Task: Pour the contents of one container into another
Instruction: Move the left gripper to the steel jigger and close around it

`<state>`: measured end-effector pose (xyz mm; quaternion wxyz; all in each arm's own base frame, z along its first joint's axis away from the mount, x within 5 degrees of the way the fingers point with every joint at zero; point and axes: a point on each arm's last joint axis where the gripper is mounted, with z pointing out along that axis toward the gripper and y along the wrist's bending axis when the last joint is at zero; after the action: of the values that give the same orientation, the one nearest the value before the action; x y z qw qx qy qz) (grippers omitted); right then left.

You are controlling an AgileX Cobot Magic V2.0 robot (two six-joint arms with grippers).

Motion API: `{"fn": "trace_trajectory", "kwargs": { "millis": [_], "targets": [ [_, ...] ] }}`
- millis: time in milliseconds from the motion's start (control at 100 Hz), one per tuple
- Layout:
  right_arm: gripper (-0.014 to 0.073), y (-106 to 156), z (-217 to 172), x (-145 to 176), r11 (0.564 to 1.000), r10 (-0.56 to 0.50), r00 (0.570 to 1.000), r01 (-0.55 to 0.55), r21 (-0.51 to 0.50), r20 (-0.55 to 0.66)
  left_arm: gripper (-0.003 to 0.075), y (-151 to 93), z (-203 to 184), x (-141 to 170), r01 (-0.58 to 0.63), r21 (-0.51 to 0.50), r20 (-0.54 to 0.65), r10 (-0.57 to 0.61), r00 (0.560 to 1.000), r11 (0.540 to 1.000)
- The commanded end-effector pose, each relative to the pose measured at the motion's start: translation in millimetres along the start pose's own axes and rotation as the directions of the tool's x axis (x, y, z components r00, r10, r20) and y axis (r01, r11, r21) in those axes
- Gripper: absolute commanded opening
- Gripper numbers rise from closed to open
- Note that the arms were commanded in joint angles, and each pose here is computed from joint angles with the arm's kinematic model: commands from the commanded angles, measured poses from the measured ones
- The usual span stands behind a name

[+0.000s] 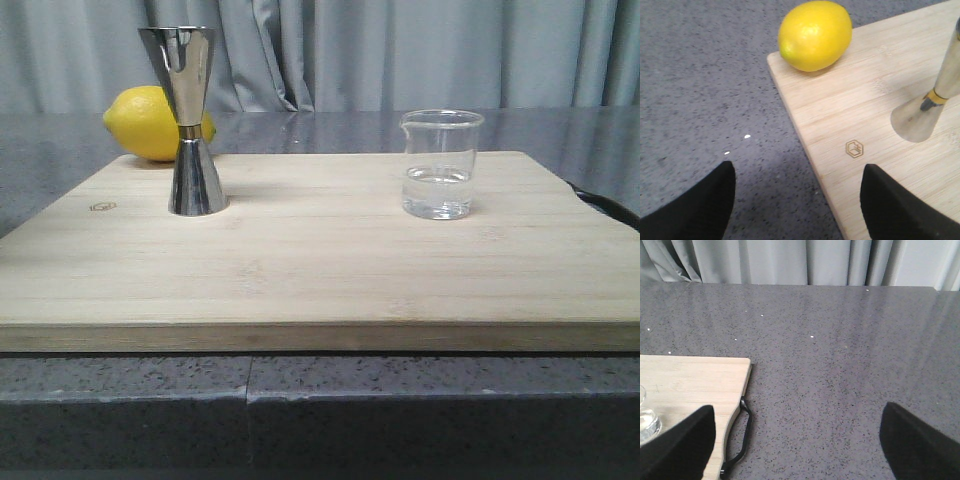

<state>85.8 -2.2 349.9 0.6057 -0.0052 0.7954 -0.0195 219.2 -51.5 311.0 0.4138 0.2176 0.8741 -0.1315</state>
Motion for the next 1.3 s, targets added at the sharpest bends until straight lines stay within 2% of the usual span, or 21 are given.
{"fn": "trace_trajectory", "kwargs": {
  "millis": [0,140,290,460,560,610,660,760,990,1290],
  "targets": [
    [0.0606,-1,-2,-17,1.0,-0.011,0.995,0.01,0.014,0.104,0.0481,1,4,-18,0.011,0.034,0.107,-0.015,0.994,0.999],
    [0.0606,-1,-2,-17,1.0,-0.011,0.995,0.01,0.014,0.102,0.0481,-3,23,-21,-0.042,0.164,0.14,0.019,0.99,0.986],
    [0.0606,-1,-2,-17,1.0,-0.011,0.995,0.01,0.014,0.1,0.0481,-10,36,-22,-0.159,0.291,0.198,0.104,0.975,0.943],
    [0.0606,-1,-2,-16,1.0,-0.011,0.995,0.01,0.013,0.094,0.0481,-2,47,-19,-0.167,0.396,0.235,0.076,0.969,0.903],
    [0.0606,-1,-2,-16,1.0,-0.011,0.996,0.01,0.013,0.09,0.0481,3,49,-16,-0.221,0.494,0.296,0.076,0.952,0.841],
    [0.0606,-1,-2,-16,1.0,-0.011,0.996,0.01,0.013,0.088,0.0481,2,48,-16,-0.266,0.544,0.348,0.074,0.935,0.796],
    [0.0606,-1,-2,-16,1.0,-0.011,0.996,0.01,0.012,0.085,0.0481,4,50,-16,-0.295,0.555,0.385,0.075,0.92,0.778],
    [0.0606,-1,-2,-15,1.0,-0.011,0.996,0.01,0.012,0.084,0.0481,5,57,-15,-0.333,0.545,0.419,0.094,0.903,0.77],
    [0.0606,-1,-2,-15,1.0,-0.011,0.996,0.01,0.012,0.083,0.0481,-5,69,-15,-0.417,0.539,0.474,0.146,0.868,0.732],
    [0.0606,-1,-2,-15,1.0,-0.011,0.996,0.01,0.012,0.083,0.0481,-19,92,-15,-0.445,0.556,0.52,0.125,0.845,0.702]
  ]
}}
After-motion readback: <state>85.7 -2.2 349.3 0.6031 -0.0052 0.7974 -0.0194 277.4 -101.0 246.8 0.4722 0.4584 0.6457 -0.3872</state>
